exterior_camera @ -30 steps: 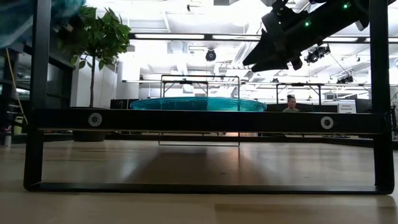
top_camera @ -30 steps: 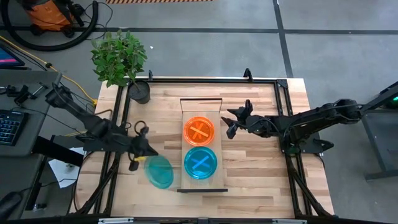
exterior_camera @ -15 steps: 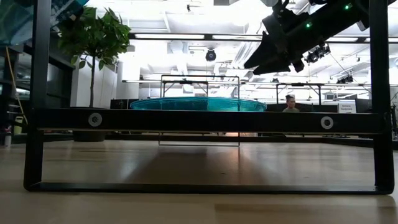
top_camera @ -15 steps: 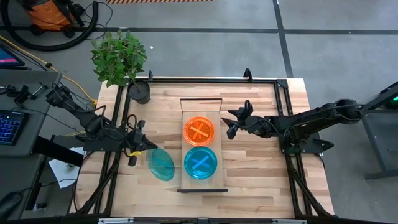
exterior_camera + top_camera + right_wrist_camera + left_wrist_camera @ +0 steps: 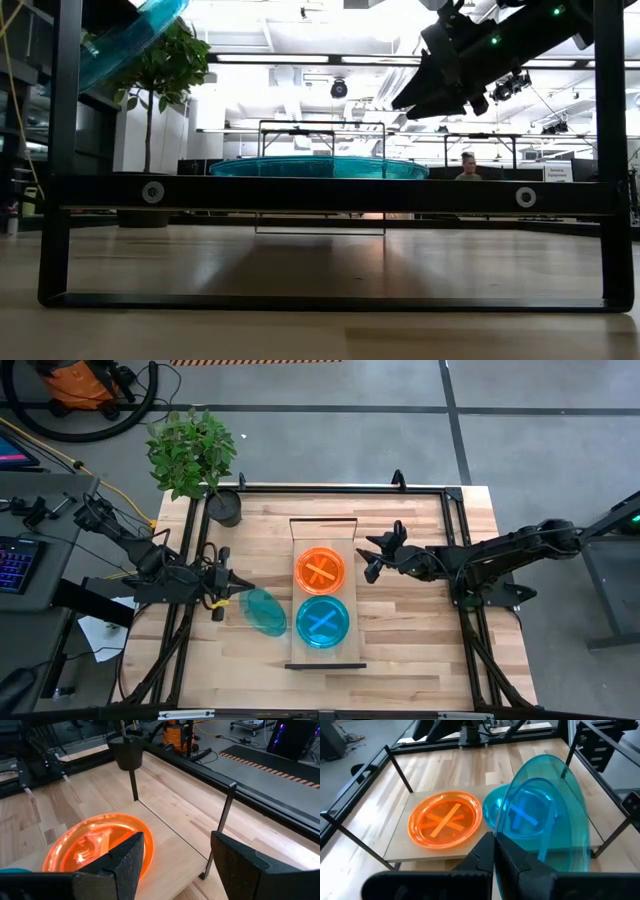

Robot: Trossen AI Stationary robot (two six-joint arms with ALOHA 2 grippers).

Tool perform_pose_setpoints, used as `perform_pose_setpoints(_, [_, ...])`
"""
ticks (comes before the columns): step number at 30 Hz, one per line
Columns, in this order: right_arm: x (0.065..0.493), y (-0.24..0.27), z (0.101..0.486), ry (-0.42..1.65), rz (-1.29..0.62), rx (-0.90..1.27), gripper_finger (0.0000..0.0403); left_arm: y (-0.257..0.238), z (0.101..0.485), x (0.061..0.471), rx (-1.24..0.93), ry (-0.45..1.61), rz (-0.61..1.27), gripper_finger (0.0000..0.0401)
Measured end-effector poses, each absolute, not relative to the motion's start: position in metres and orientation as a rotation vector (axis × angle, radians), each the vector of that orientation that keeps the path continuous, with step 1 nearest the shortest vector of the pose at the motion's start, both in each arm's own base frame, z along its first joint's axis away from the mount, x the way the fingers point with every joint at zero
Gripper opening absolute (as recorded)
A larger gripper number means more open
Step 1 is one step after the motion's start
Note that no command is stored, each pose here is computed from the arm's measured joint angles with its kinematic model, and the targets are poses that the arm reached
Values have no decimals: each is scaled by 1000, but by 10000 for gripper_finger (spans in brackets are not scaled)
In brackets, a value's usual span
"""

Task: Place and stack plates onto a shelf
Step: Stack the blue plate on top of the other blue plate on the shelf

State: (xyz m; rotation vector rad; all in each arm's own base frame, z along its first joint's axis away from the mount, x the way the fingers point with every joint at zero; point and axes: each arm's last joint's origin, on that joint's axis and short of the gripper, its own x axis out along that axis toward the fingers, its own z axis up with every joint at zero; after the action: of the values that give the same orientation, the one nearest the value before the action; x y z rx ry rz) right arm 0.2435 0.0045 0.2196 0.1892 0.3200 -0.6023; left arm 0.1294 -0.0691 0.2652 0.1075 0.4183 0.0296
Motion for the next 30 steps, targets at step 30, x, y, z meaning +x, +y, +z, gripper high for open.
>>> perform_pose_setpoints(30, [244, 7, 239, 177, -501, 273, 216, -67, 265, 135, 260, 378, 223, 0])
